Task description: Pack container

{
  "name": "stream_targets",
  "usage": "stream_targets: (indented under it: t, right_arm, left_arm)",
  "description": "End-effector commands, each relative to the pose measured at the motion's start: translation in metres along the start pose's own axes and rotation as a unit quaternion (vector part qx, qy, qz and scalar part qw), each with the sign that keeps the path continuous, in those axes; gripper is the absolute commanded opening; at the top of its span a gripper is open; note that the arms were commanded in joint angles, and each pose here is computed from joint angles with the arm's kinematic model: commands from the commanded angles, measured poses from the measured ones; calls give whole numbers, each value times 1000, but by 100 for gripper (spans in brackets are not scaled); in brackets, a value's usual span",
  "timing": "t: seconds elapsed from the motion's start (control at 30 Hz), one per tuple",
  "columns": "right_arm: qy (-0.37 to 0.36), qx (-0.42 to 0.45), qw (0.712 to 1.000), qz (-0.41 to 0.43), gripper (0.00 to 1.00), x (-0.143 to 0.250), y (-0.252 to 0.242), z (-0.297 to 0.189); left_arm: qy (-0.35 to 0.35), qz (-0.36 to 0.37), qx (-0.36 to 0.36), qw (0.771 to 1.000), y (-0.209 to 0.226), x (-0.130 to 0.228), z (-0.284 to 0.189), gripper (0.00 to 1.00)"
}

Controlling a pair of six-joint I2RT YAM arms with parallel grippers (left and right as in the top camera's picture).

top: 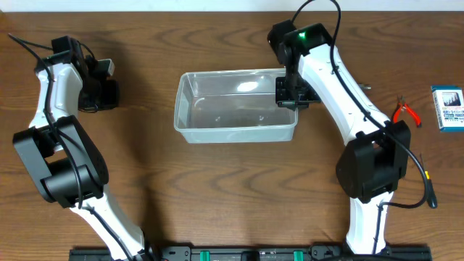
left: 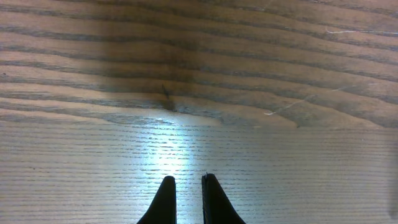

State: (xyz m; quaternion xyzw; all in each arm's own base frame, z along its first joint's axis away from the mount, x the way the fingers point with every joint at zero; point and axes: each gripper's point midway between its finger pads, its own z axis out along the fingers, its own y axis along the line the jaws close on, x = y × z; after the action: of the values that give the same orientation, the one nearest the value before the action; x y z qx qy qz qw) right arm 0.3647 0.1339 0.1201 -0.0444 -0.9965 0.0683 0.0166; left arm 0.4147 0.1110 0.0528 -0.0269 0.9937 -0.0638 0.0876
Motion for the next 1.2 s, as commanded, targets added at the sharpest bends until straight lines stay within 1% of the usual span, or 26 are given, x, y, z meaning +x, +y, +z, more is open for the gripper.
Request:
stream_targets:
  t: [0.0, 0.13, 0.27, 0.7, 1.17]
  right_arm:
    - [-10, 8, 1000, 9, 1, 1, -7, -8]
    - [-7, 10, 1000, 14, 1, 1, -12, -6]
    - [-13, 33, 999, 9, 1, -2, -20, 0]
    - [2, 38, 999, -6, 1, 3, -19, 24]
    - [0, 25, 1000, -13, 1, -2, -19, 28]
  left_arm:
    - [8, -7, -1, 1000, 0, 4, 3, 6]
    - [8, -7, -1, 1000, 0, 4, 3, 6]
    - [8, -7, -1, 1000, 1, 4, 3, 6]
    - [9, -7, -5, 1000, 2, 4, 3, 6]
    - [11, -8, -4, 1000, 1, 5, 3, 6]
